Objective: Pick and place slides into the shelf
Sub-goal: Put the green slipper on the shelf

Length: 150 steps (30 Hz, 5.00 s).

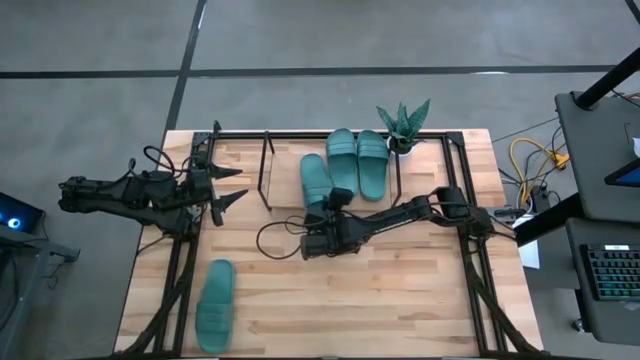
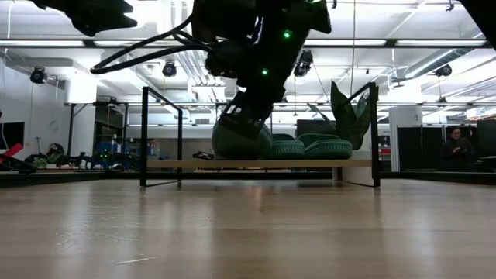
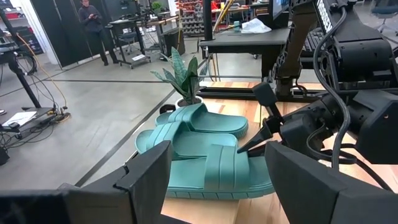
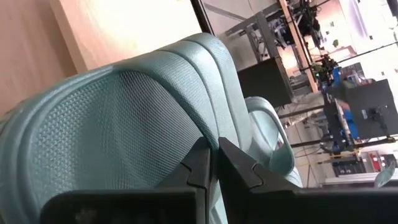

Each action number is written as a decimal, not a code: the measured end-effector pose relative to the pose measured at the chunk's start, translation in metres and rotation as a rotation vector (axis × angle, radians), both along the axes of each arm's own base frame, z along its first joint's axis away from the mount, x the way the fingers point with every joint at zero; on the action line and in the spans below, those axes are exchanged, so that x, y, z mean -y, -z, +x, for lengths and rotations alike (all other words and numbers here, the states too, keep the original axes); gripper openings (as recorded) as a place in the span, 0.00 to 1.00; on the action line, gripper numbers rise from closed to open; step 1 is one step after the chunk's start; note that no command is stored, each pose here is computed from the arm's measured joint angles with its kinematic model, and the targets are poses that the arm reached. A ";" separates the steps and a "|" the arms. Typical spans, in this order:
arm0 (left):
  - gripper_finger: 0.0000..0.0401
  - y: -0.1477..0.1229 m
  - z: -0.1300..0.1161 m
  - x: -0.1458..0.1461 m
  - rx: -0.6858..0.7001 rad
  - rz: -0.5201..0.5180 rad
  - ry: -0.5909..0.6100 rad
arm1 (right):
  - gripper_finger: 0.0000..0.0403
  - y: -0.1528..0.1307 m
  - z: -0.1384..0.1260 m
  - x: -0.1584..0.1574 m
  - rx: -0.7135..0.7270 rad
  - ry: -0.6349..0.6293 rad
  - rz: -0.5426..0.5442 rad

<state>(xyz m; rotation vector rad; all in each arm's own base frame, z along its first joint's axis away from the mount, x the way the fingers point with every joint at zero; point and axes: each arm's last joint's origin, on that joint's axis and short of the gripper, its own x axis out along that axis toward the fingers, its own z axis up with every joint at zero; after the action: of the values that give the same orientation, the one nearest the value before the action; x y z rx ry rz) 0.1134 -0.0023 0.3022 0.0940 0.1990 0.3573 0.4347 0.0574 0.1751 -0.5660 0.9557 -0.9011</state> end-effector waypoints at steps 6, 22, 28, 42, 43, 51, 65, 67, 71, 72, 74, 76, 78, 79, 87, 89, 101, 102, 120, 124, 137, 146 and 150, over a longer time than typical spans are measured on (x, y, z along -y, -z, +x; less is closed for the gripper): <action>0.61 0.000 0.000 0.000 -0.003 0.000 0.000 | 0.03 0.002 -0.005 -0.005 -0.014 0.008 0.020; 0.61 0.001 0.000 0.000 0.002 -0.020 -0.004 | 0.03 0.010 -0.004 -0.011 -0.043 -0.022 0.115; 0.61 0.001 0.000 0.000 0.002 -0.021 -0.005 | 0.06 0.008 -0.002 -0.008 -0.029 -0.014 0.153; 0.61 0.001 0.000 0.000 0.002 -0.021 -0.004 | 0.37 -0.006 0.001 -0.008 -0.043 -0.040 0.236; 0.61 0.001 0.000 0.000 0.002 -0.021 -0.005 | 0.39 -0.008 0.001 -0.008 -0.036 -0.041 0.236; 0.61 0.001 0.000 0.000 0.002 -0.021 -0.004 | 0.42 -0.030 -0.001 -0.022 -0.050 -0.081 0.225; 0.61 0.001 -0.001 0.000 0.002 -0.024 -0.003 | 0.28 -0.084 -0.054 -0.097 0.022 -0.186 -0.129; 0.61 0.001 0.000 0.000 0.003 -0.027 -0.004 | 0.26 -0.093 -0.069 -0.107 0.040 -0.219 -0.105; 0.61 0.001 0.000 0.000 0.008 -0.040 -0.006 | 0.23 -0.099 -0.093 -0.121 0.036 -0.282 0.026; 0.61 0.001 0.000 0.000 0.009 -0.041 -0.007 | 0.22 -0.098 -0.098 -0.124 0.035 -0.298 0.070; 0.61 0.001 0.000 0.000 0.009 -0.041 -0.007 | 0.21 -0.094 -0.108 -0.128 0.013 -0.341 0.161; 0.61 0.001 0.000 0.000 0.009 -0.041 -0.007 | 0.20 -0.088 -0.115 -0.131 -0.020 -0.421 0.264; 0.61 0.001 0.000 0.000 0.008 -0.041 -0.007 | 0.19 -0.078 -0.122 -0.136 -0.086 -0.582 0.386; 0.61 0.001 0.000 0.000 0.008 -0.041 -0.007 | 0.19 -0.073 -0.123 -0.139 -0.107 -0.696 0.461; 0.61 0.001 0.001 0.000 0.006 -0.043 -0.008 | 0.18 -0.052 -0.139 -0.119 0.275 -1.588 0.651; 0.61 0.001 0.001 0.000 0.008 -0.044 -0.008 | 0.17 -0.042 -0.145 -0.097 0.390 -1.616 0.602; 0.61 0.001 0.001 0.000 0.010 -0.043 -0.008 | 0.14 -0.036 -0.154 0.053 0.880 -1.403 0.415; 0.61 0.001 0.001 0.000 0.006 -0.043 -0.008 | 0.15 -0.041 -0.154 0.062 0.896 -1.397 0.410; 0.61 0.004 0.006 0.006 -0.031 -0.241 0.144 | 0.14 -0.043 -0.234 0.047 0.878 -1.527 0.117; 0.61 0.008 0.020 0.013 -0.103 -0.421 0.246 | 0.15 -0.043 -0.240 0.048 0.877 -1.500 0.052; 0.61 0.072 0.055 0.050 -0.971 -1.249 0.230 | 0.14 -0.048 -0.242 0.048 0.897 -1.494 0.027; 0.61 0.087 0.065 0.090 -1.170 -1.232 0.282 | 0.14 -0.048 -0.242 0.048 0.886 -1.498 0.004; 0.61 0.088 0.063 0.113 -1.199 -1.249 0.308 | 0.14 -0.047 -0.242 0.048 0.882 -1.497 0.008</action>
<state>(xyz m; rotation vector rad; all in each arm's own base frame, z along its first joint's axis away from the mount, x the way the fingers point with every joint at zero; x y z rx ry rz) 0.1764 -0.1152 0.2138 -0.9162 1.5338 -0.2233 0.1931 0.0090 0.2223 -0.6007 -0.3664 0.2680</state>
